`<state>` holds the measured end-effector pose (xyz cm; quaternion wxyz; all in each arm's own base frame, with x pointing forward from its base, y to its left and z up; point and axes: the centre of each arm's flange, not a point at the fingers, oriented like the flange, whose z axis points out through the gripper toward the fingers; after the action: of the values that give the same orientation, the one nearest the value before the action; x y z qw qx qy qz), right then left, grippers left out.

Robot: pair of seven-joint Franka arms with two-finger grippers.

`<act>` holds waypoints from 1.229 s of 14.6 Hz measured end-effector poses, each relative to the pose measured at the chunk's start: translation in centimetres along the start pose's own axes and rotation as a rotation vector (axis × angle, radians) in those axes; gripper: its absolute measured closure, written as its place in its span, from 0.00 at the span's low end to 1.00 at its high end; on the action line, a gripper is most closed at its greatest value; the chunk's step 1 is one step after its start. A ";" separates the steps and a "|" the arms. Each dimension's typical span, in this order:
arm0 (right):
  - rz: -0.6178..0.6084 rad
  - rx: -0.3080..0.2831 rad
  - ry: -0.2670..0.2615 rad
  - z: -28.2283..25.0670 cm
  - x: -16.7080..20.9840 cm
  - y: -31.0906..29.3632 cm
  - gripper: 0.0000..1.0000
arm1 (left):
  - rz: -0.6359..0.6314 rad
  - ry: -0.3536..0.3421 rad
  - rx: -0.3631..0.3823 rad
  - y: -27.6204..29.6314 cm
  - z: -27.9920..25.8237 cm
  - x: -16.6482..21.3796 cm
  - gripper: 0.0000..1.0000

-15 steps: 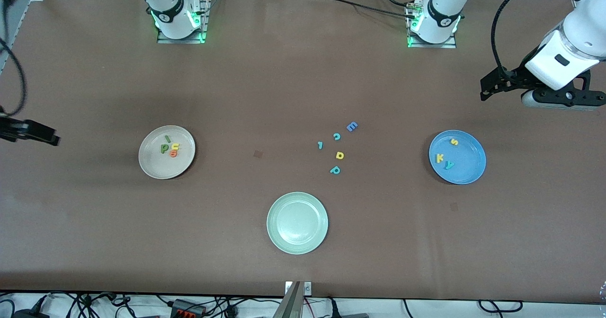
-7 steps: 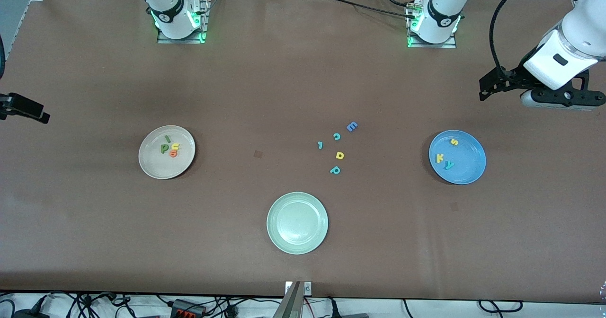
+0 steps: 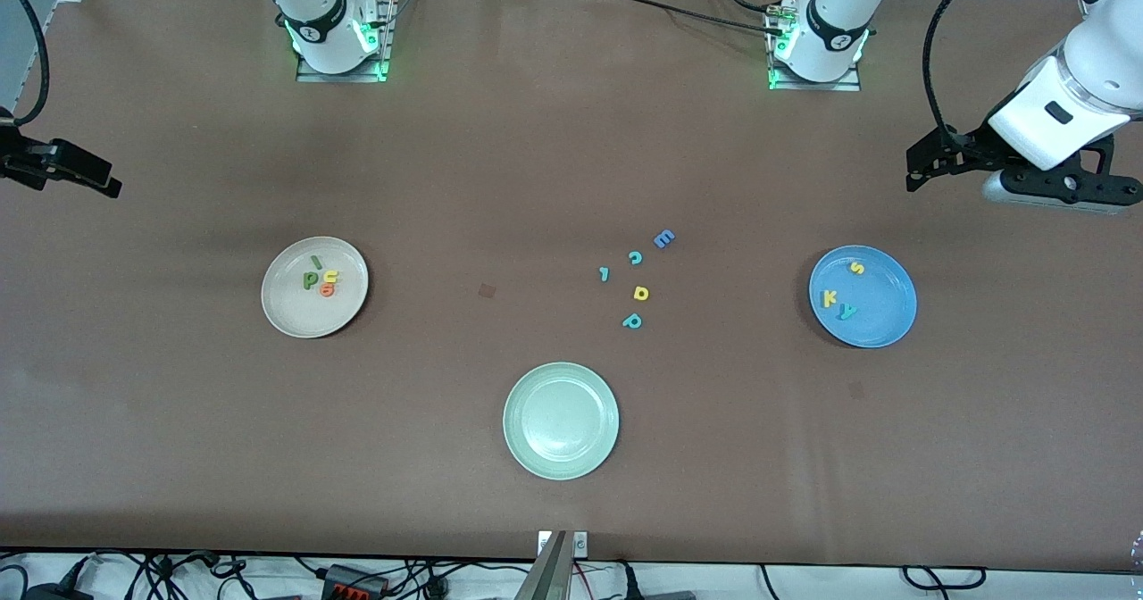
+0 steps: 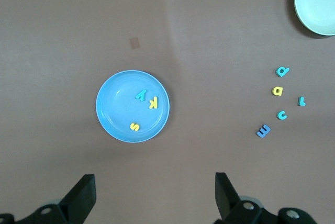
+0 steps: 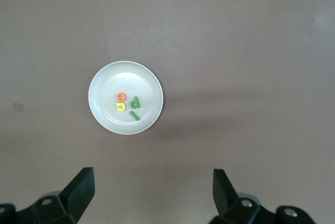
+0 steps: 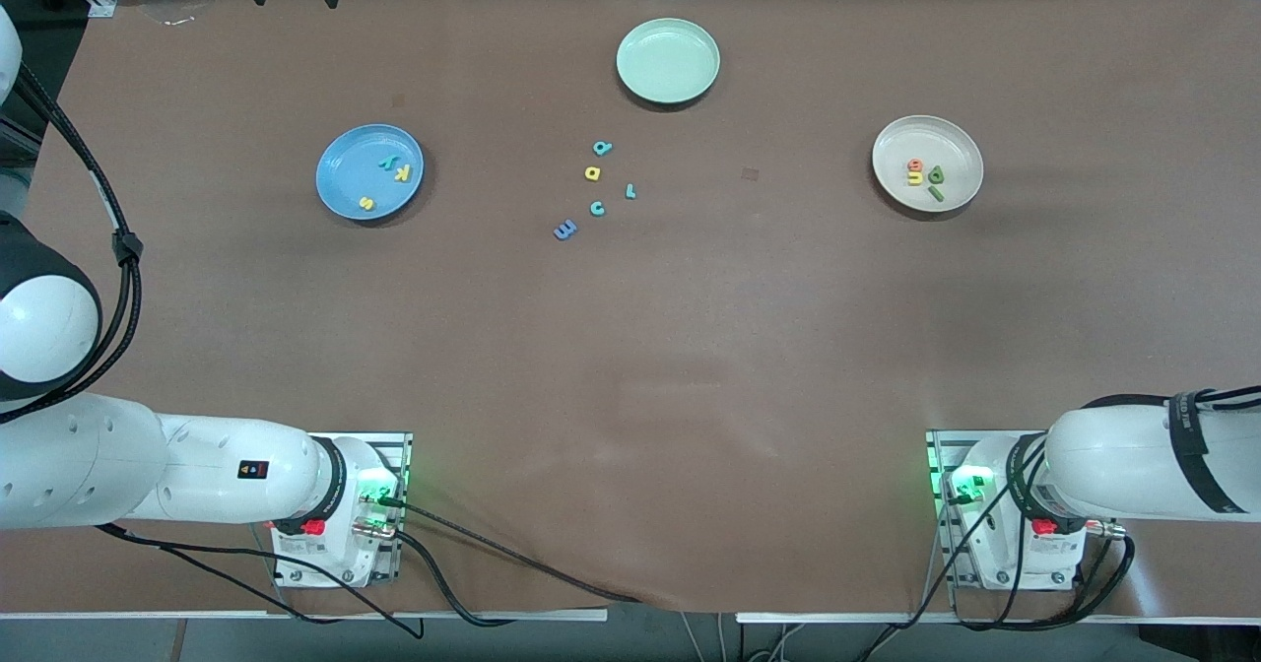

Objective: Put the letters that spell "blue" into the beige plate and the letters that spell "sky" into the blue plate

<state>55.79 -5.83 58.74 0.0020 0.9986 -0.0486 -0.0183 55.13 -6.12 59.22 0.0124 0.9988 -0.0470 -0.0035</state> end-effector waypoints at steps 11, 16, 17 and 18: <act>-0.004 -0.001 0.011 0.0 0.0 -0.2 0.00 | 0.001 -0.003 -0.001 -0.2 0.2 0.2 0.00; -0.004 -0.002 0.012 0.0 0.0 -0.2 0.00 | -0.002 -0.002 -0.001 -0.4 0.2 0.2 0.00; -0.005 -0.002 0.012 0.0 0.0 -0.2 0.00 | -0.003 -0.002 -0.001 -0.4 0.2 0.2 0.00; -0.005 -0.002 0.013 0.0 0.0 -0.2 0.00 | -0.002 -0.002 -0.001 -0.4 0.2 0.2 0.00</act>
<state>55.80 -5.62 58.79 0.0033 0.9988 -0.0463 -0.0122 55.42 -5.71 59.05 0.0126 0.9989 -0.0458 -0.0047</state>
